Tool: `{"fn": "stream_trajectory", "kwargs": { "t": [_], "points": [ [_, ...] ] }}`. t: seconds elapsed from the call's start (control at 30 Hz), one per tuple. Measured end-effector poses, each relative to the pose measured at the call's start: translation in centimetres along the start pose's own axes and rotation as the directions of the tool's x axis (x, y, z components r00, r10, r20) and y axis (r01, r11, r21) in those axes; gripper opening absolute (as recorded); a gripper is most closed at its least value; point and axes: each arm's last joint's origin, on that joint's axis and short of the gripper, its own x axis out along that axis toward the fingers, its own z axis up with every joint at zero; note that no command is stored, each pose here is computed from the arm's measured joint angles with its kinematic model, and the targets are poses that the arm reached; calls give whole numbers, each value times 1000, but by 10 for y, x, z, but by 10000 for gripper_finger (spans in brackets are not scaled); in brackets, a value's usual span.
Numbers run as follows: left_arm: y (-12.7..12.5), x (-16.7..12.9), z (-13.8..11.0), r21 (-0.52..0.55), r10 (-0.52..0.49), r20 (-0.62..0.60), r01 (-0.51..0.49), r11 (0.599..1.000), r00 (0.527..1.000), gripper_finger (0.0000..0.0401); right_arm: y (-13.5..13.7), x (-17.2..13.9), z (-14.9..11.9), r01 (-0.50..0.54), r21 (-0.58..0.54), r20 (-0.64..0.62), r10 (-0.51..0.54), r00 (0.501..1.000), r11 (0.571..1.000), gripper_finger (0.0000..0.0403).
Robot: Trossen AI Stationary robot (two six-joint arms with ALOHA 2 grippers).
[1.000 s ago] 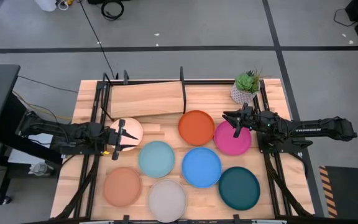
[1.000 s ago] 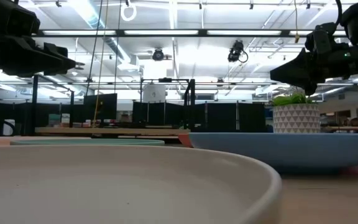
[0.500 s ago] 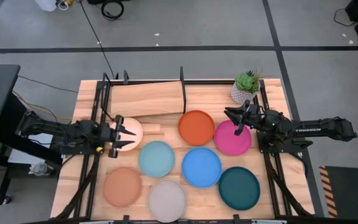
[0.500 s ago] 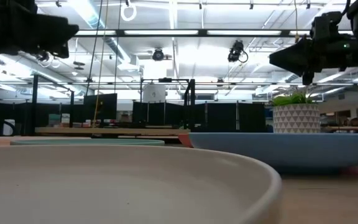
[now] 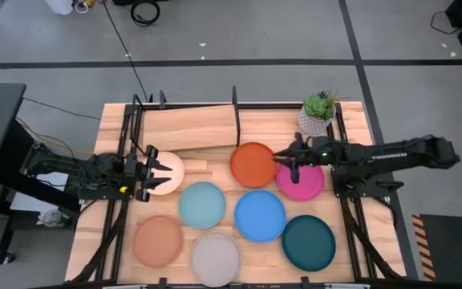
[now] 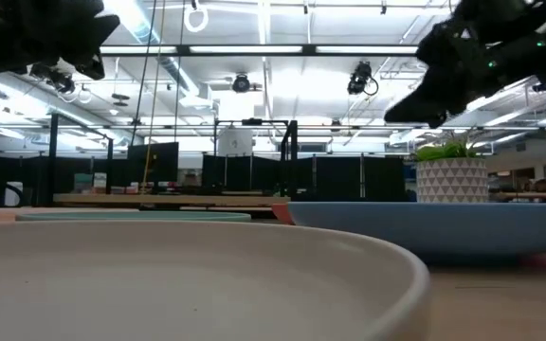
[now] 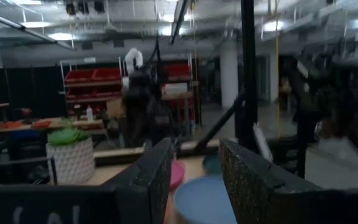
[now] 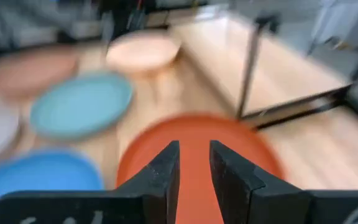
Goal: Place and stack plates onto a shelf
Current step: Put the light blue plate on the shelf
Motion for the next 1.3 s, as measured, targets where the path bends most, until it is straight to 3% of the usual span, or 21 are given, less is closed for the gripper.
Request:
{"fn": "stream_trajectory", "kwargs": {
  "t": [0.27, 0.57, 0.67, 0.8, 1.0, 1.3],
  "points": [
    [1, 3, 19, -37, 4, 46, -2, 999, 999, 142, 30, 38, -4, -101, -178, -380, 27, 925, 979, 120],
    [2, 4, 28, -31, 6, 68, -4, 1000, 998, 142, 64, 66, 17, -170, -258, -571, -9, 821, 951, 203],
    [1, 4, 26, -29, 4, 47, -3, 1000, 999, 142, 73, 78, 27, -173, -248, -603, -13, 798, 953, 209],
    [1, 4, 24, -27, 2, 20, -2, 1000, 1000, 142, 88, 98, 45, -200, -269, -590, 3, 807, 942, 201],
    [2, 5, 23, -26, 15, 2, -14, 1000, 1000, 142, 111, 135, 58, -313, -399, -585, 24, 811, 862, 188],
    [7, 4, 59, -24, 109, -230, -117, 993, 967, 142, 143, 186, 72, -504, -461, -623, 138, 770, 731, 185]
  ]
}}
